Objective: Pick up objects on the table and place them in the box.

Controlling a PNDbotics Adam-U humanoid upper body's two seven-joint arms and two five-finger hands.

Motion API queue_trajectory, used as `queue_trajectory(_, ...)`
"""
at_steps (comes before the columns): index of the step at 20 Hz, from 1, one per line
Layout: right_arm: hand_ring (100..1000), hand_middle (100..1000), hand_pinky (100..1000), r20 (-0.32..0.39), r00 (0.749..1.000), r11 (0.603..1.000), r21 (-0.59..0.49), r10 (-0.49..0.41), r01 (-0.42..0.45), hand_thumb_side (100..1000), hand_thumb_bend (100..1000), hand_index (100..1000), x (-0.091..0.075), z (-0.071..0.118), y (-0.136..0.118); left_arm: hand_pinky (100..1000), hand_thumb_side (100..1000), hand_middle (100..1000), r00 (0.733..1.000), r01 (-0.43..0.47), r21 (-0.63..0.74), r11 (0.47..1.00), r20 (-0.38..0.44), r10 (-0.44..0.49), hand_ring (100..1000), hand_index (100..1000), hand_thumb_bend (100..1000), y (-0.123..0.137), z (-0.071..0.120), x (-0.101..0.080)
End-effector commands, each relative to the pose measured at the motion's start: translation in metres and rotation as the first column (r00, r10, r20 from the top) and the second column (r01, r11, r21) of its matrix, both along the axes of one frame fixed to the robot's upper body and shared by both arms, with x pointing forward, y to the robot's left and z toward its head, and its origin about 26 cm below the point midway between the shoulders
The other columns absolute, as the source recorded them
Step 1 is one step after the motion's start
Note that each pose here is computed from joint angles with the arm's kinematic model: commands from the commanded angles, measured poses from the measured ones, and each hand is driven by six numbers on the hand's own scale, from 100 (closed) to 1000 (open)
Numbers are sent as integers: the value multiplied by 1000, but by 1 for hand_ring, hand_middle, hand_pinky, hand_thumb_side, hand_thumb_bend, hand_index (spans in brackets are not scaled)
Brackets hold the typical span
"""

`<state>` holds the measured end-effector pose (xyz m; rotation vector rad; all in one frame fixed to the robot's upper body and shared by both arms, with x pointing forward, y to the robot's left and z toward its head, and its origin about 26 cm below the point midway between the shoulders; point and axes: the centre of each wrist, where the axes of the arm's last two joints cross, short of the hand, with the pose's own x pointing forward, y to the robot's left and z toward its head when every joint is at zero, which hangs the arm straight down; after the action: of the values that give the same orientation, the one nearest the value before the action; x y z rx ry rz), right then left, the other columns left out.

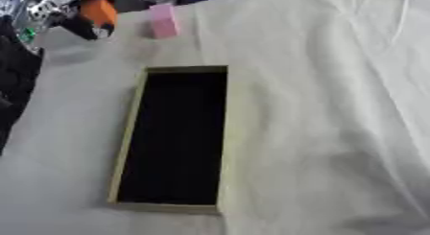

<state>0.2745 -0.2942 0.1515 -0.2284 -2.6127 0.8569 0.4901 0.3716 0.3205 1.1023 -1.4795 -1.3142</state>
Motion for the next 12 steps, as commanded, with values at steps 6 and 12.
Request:
queue_trajectory(6,960,591,892,0,1000,1000,26,-4,4,644,100,893,-4,3,-8,545,100,707,971,181,63,981,145,-189,599,825,100,-26,34,-13)
queue_trajectory(12,959,592,893,-13,1000,999,43,-19,20,644,100,893,-6,0,-13,546,100,702,899,377,157,913,174,-401,599,821,100,-62,20,-19)
